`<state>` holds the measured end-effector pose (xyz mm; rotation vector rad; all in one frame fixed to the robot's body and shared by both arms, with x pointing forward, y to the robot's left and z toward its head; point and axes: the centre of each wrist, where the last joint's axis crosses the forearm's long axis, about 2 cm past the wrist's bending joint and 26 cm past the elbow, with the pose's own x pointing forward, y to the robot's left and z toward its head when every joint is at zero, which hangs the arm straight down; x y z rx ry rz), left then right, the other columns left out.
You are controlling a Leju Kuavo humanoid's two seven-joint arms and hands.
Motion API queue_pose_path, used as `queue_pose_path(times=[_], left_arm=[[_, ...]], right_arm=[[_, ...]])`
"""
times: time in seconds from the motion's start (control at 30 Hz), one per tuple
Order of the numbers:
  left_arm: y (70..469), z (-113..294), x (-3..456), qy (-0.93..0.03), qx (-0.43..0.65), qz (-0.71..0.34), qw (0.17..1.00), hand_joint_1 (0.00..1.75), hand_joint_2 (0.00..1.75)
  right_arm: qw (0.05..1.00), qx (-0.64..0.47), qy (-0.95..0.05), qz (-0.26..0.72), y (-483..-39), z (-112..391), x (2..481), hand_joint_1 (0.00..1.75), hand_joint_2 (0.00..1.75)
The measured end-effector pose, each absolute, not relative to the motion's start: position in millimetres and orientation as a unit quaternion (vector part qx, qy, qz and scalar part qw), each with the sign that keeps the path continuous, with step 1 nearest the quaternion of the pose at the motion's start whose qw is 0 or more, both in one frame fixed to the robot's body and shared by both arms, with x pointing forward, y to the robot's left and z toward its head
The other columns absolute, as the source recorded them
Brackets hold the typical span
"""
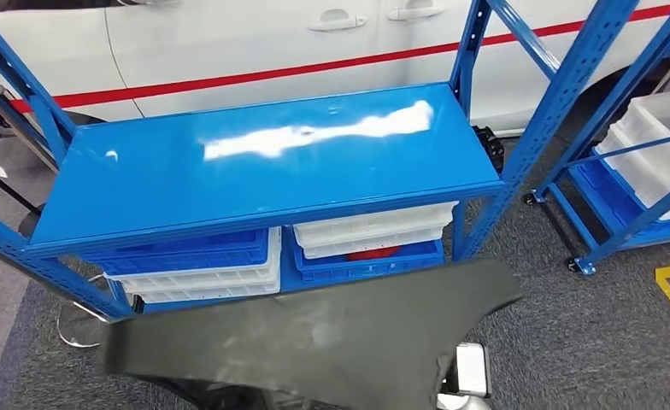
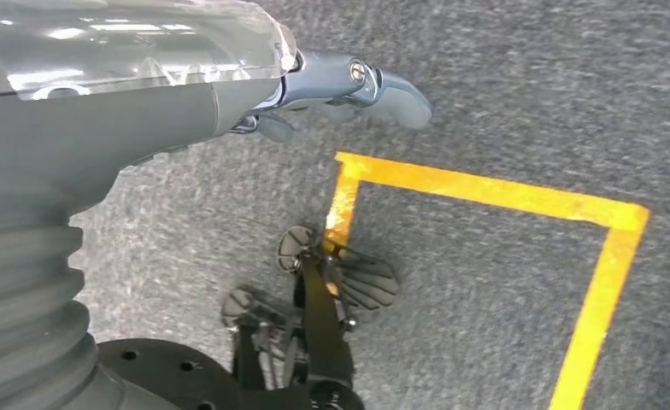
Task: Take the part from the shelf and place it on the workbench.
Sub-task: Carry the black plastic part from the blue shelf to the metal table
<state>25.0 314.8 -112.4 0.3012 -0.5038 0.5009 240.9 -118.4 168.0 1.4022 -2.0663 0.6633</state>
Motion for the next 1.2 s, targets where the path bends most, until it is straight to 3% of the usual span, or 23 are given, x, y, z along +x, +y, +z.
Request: queue_pose_path(times=[0.4, 0.73, 1.2], left_arm=[[339.4, -110.2, 30.9, -0.24, 0.16, 0.225, 0.931, 0.0, 1.75], [339.5, -109.9, 29.7, -0.16, 0.191, 0.243, 0.937, 0.0, 1.75], [339.0, -110.0, 25.7, -0.128, 0.205, 0.279, 0.929, 0.0, 1.75]], right_arm=[[0.274, 0.518, -0.775, 0.236, -109.1, 169.3, 236.4, 1.75, 1.75], [0.293, 0.498, -0.778, 0.248, -108.4, 168.1, 238.8, 1.75, 1.75], [0.298, 0.503, -0.767, 0.262, -103.5, 175.2, 239.0, 1.75, 1.75]])
